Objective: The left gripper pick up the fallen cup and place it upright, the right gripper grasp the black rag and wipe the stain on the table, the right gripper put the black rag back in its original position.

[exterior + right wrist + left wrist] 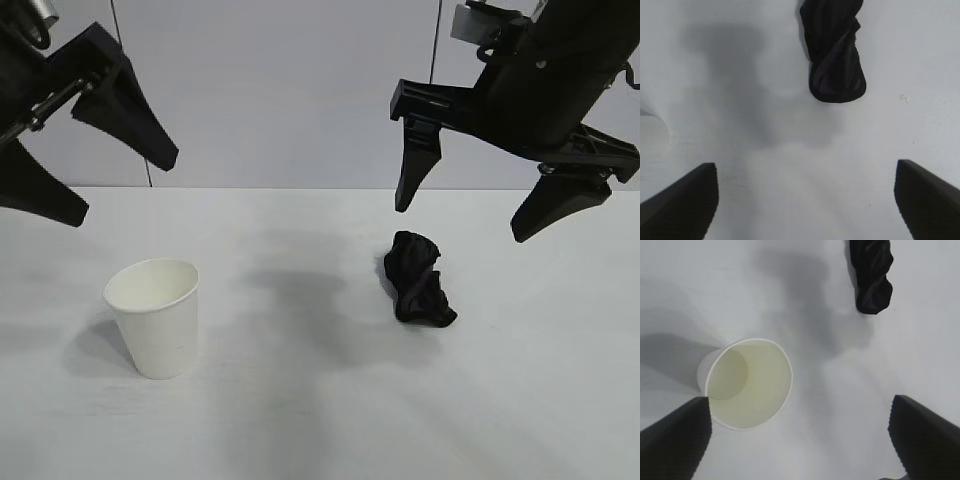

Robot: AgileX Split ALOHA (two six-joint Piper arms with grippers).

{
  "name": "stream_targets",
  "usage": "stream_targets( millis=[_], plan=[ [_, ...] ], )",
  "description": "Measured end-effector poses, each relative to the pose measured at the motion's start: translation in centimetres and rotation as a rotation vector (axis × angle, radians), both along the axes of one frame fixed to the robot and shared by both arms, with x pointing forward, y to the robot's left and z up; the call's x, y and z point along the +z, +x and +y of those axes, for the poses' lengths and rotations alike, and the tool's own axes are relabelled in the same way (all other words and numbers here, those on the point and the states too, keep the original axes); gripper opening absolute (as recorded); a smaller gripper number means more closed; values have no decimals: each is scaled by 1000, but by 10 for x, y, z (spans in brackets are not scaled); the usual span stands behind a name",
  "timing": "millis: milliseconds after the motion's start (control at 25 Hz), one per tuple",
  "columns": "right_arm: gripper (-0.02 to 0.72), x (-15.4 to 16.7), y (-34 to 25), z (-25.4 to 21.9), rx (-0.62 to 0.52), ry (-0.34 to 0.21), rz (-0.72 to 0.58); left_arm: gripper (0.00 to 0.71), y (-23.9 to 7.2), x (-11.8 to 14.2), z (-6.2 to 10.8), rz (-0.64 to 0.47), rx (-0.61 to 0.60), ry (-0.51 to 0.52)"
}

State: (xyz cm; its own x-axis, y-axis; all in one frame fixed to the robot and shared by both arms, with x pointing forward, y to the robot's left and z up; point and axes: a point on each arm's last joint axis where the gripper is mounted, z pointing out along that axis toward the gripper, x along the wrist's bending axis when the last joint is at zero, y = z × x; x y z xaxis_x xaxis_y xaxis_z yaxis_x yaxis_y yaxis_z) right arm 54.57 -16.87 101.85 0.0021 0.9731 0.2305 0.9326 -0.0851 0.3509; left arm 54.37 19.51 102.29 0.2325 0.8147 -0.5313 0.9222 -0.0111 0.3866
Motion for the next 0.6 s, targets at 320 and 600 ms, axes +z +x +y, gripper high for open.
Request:
stream_targets(
  millis=[320,600],
  plan=[
    [662,0,0,0,0,0,0,693,5,-7,-3,68,11,68],
    [662,0,0,0,0,0,1,693,2,-9,-18,61,-30,75]
  ],
)
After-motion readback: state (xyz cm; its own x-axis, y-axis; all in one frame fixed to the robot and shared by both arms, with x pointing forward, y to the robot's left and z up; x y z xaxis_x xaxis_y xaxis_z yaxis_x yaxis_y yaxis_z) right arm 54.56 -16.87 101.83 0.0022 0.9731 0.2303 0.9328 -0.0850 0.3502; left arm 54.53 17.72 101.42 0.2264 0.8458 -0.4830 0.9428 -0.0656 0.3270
